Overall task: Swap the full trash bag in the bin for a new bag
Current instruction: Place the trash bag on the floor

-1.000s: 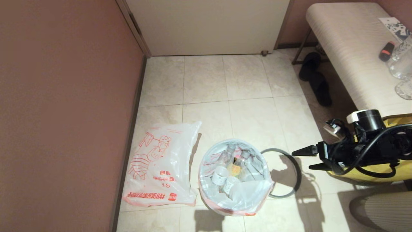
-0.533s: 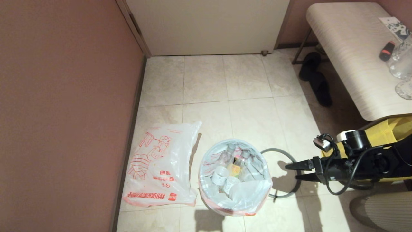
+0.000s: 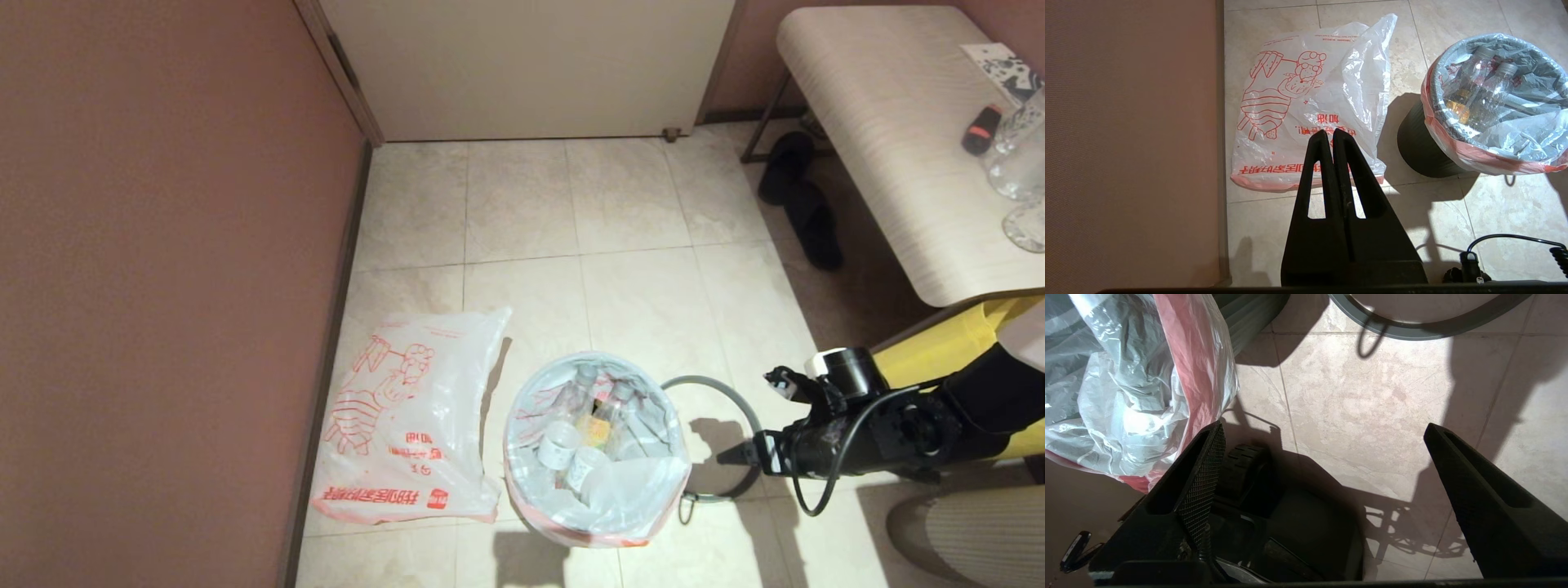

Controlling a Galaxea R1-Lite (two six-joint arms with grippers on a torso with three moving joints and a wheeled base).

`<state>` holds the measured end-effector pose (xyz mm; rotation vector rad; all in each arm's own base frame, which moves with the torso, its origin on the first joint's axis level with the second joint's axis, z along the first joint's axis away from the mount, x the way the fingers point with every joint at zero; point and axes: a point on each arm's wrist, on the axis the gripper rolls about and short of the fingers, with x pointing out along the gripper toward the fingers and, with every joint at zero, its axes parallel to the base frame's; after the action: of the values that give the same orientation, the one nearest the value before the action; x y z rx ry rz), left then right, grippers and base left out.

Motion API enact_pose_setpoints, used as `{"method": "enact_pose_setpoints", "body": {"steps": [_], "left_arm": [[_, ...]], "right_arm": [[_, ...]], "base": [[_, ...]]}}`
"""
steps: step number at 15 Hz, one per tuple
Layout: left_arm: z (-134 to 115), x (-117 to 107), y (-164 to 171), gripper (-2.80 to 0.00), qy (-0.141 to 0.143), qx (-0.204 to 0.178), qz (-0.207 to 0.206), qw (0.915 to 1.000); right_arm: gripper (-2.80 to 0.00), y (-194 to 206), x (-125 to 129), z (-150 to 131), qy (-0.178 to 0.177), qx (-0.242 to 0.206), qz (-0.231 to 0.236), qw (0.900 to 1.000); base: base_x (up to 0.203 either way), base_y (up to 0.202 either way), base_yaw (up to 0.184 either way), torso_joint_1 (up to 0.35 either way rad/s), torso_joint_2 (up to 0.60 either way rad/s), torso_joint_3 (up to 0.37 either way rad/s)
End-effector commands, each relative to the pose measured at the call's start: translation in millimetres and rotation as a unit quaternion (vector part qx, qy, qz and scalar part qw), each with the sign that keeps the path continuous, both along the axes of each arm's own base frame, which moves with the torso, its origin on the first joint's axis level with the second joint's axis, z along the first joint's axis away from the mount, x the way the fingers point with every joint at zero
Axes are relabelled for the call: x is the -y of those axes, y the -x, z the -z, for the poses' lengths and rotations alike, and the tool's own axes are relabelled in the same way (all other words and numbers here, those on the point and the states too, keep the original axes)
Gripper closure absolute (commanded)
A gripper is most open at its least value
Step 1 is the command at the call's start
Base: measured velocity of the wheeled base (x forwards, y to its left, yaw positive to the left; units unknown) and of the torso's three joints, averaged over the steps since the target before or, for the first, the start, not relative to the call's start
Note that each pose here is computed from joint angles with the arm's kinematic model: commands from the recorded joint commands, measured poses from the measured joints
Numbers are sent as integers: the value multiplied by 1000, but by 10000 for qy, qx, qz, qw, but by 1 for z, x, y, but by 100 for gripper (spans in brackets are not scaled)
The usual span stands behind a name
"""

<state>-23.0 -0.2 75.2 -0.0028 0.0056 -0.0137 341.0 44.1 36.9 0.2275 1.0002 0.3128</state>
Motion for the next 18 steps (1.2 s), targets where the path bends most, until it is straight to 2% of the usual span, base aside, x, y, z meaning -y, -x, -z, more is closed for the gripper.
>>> {"method": "enact_pose_setpoints", "body": {"steps": [1, 5, 7, 9, 13, 18], "left_arm": [[0, 0, 0, 0, 2, -3, 1, 10000], [0, 0, 0, 0, 2, -3, 1, 10000], [0, 0, 0, 0, 2, -3, 1, 10000], [0, 0, 0, 0, 2, -3, 1, 10000], [0, 0, 0, 0, 2, -3, 1, 10000], [0, 0, 0, 0, 2, -3, 1, 10000]], "right_arm": [[-280, -1, -4, 6, 8, -74, -68, 9999], [-280, 3, -23, 11, 82, -146, -291, 9994], [-280, 1, -31, 12, 6, 11, -250, 9997], [-280, -2, -35, 20, 133, 85, -128, 9998], [-280, -4, -40, 22, 114, 109, -79, 9998], [-280, 2, -42, 10, 30, 165, -77, 9998]], "base": [[0, 0, 0, 0, 0, 0], [0, 0, 0, 0, 0, 0], [0, 0, 0, 0, 0, 0], [0, 0, 0, 0, 0, 0], [0, 0, 0, 0, 0, 0], [0, 0, 0, 0, 0, 0]]}}
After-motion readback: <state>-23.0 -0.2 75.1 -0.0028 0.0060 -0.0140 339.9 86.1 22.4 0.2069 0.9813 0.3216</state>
